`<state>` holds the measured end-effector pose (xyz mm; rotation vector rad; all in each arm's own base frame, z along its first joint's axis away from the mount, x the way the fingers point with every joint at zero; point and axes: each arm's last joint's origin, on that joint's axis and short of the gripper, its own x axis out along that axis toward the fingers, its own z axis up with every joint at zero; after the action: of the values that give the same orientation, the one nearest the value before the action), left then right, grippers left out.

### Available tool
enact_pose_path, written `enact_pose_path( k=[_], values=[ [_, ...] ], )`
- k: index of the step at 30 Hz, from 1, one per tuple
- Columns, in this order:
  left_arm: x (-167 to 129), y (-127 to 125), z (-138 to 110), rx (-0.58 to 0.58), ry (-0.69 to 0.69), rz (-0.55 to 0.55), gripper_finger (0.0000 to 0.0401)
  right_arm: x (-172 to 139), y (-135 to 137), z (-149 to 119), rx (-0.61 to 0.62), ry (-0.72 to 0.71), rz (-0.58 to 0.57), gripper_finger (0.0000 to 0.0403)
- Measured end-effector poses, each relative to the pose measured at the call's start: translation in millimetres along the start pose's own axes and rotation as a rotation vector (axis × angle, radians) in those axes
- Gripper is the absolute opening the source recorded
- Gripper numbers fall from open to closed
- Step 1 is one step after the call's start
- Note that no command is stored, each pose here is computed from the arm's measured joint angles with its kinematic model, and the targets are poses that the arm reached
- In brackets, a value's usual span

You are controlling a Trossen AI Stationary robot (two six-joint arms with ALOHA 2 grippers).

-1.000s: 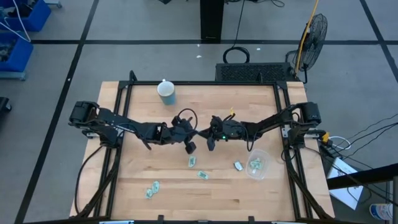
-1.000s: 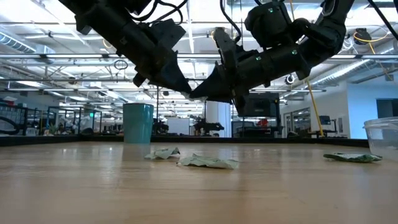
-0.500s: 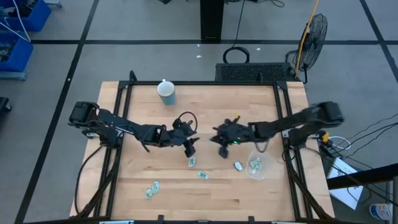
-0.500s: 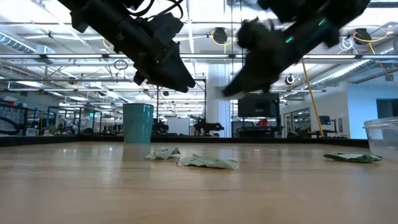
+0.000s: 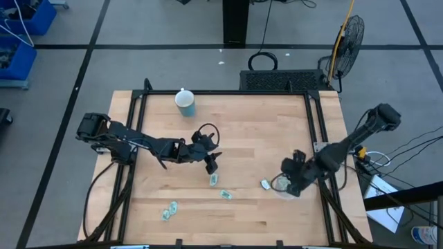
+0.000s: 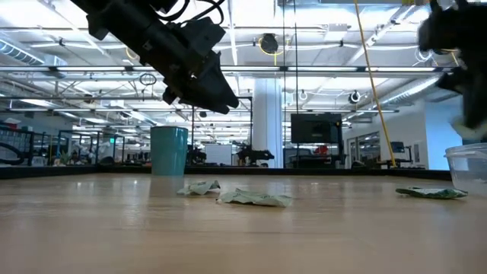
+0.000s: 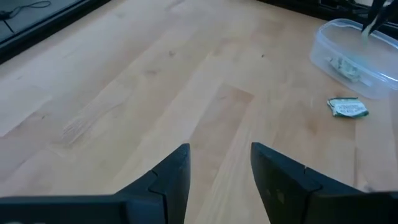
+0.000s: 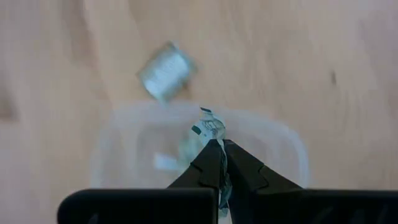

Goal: Pick and place Stevia / Truvia into bins
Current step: Put the stevia packet into the transparent container, then put the truvia packet into the transparent container

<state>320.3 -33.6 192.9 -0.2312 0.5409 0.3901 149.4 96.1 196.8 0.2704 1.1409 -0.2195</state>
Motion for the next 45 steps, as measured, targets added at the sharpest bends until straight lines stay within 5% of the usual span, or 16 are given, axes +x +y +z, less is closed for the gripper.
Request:
enact_pose_path(
  k=[6, 18, 25, 30, 36, 45],
  values=[
    [1.6, 3.5, 1.7, -0.009, -0.004, 0.011, 0.0175, 20.0, -5.7, -14.9, 0.027, 0.065, -0.087, 0.0017],
    [4.1, 9.4, 5.5, -0.031, -0.018, 0.025, 0.0175, 14.5, -3.7, -10.5, -0.101, 0.060, -0.074, 0.0094],
    [4.3, 9.0, 8.2, -0.040, -0.042, 0.016, 0.0175, -17.6, 10.0, 22.2, -0.214, -0.194, -0.042, 0.0099],
    [4.9, 9.7, 13.6, -0.065, -0.086, 0.005, 0.0175, -0.8, 26.0, 45.3, -0.283, -0.351, 0.133, 0.0106],
    [4.9, 9.3, 18.5, -0.081, -0.129, -0.010, 0.0175, 47.2, 15.7, 54.8, -0.278, -0.199, 0.031, 0.0135],
    [4.9, 9.2, 18.0, -0.069, -0.125, -0.008, 0.0175, 71.3, 4.3, 65.8, -0.243, 0.113, 0.086, 0.0146]
  ],
)
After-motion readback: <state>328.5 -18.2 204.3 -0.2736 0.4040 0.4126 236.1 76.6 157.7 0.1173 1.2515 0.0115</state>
